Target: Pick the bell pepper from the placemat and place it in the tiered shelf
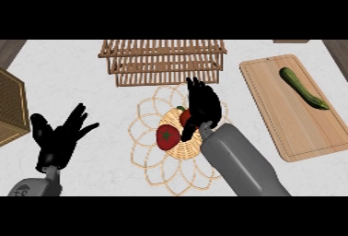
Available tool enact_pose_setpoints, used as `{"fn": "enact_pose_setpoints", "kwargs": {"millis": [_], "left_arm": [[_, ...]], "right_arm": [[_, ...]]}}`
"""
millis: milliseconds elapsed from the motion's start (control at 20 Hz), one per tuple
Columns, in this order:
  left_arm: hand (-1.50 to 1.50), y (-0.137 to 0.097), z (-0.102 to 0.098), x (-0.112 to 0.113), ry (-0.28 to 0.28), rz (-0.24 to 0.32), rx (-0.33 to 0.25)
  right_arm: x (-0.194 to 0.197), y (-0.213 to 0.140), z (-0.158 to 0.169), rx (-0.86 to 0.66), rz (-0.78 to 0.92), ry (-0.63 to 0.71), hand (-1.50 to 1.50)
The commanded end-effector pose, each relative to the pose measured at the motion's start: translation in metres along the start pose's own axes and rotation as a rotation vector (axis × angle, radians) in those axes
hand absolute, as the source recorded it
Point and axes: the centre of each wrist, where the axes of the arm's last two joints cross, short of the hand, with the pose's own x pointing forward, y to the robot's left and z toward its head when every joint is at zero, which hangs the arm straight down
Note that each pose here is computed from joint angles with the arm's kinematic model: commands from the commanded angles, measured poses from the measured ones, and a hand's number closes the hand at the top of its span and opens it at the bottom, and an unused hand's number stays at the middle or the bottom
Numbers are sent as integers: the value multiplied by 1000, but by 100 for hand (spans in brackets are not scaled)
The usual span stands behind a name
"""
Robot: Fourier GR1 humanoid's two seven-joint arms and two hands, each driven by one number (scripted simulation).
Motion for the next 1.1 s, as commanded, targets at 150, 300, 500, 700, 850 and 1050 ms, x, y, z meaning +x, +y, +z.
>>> {"fn": "enact_pose_setpoints", "kwargs": {"millis": [150, 300, 500, 700, 850, 1050], "left_arm": [[0, -9, 10, -16, 83, -1, -20], [0, 12, 13, 2, 67, -15, 0], [0, -20, 10, -20, 78, -18, -3], [0, -11, -8, -7, 57, -20, -58], [0, -25, -3, -10, 62, -38, -73], [0, -16, -7, 6, 60, -24, -57]], "right_arm": [[-7, 12, -16, 180, 220, -124, 150], [-1, 21, -5, 176, 109, -142, 150], [8, 30, 7, 140, 57, -200, 150], [47, 28, 26, 178, -2, -173, 150], [64, 29, 47, 197, -65, -175, 150], [93, 22, 86, 100, -129, -273, 150]]}}
